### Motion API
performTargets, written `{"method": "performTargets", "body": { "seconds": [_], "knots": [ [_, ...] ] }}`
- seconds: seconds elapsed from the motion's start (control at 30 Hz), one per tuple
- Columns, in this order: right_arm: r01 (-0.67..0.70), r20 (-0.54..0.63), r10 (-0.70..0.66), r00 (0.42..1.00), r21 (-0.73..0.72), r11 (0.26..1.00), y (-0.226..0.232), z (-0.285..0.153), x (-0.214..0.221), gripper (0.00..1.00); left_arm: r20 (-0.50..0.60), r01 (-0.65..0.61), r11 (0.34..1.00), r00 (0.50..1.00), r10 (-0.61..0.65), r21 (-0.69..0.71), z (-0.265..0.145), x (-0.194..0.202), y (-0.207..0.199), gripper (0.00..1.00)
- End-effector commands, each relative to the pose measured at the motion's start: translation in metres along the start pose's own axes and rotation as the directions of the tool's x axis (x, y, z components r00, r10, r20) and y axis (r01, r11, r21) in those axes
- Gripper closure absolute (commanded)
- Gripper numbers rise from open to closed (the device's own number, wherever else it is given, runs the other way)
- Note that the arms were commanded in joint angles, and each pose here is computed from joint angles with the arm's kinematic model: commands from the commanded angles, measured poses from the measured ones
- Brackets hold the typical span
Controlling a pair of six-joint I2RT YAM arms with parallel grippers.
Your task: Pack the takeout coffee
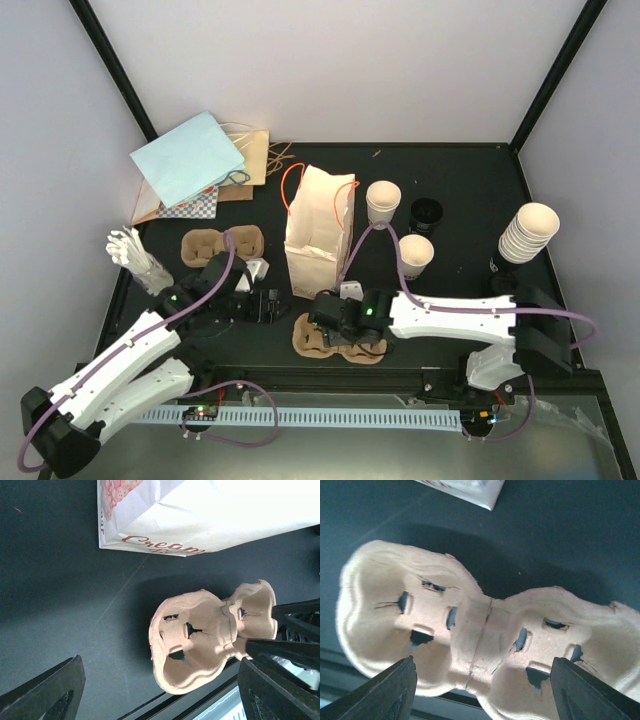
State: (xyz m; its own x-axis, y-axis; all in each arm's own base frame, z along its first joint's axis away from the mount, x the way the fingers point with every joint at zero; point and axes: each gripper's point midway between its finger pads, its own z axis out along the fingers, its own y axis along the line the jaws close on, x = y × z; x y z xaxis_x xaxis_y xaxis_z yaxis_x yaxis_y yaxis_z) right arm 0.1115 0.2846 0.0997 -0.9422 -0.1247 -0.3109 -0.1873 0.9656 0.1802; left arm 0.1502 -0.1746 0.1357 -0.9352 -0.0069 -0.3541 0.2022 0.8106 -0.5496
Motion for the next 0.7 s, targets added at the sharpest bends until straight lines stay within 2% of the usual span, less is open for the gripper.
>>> {"method": "performTargets", "body": {
  "seconds": [0.0, 0.23, 0.67],
  "knots": [
    [-0.122, -0.043, 0.125, 0.991, 0.067, 0.99, -0.003, 0.012, 0.007, 0.24, 0.01, -0.001, 1.0, 1.0, 0.001, 0.0, -0.005, -0.005, -0.003, 0.14],
    [-0.17, -0.056, 0.174, 0.983, 0.063, 0.983, 0.005, 0.033, 0.012, 0.24, -0.021, -0.001, 1.0, 1.0, 0.001, 0.012, 0.0, 0.002, -0.002, 0.14],
    [-0.182, -0.105, 0.198, 0.975, 0.142, 0.973, 0.0, 0.062, 0.027, 0.33, -0.031, 0.005, 1.0, 0.999, -0.004, 0.02, 0.003, 0.009, 0.002, 0.14]
  ]
}}
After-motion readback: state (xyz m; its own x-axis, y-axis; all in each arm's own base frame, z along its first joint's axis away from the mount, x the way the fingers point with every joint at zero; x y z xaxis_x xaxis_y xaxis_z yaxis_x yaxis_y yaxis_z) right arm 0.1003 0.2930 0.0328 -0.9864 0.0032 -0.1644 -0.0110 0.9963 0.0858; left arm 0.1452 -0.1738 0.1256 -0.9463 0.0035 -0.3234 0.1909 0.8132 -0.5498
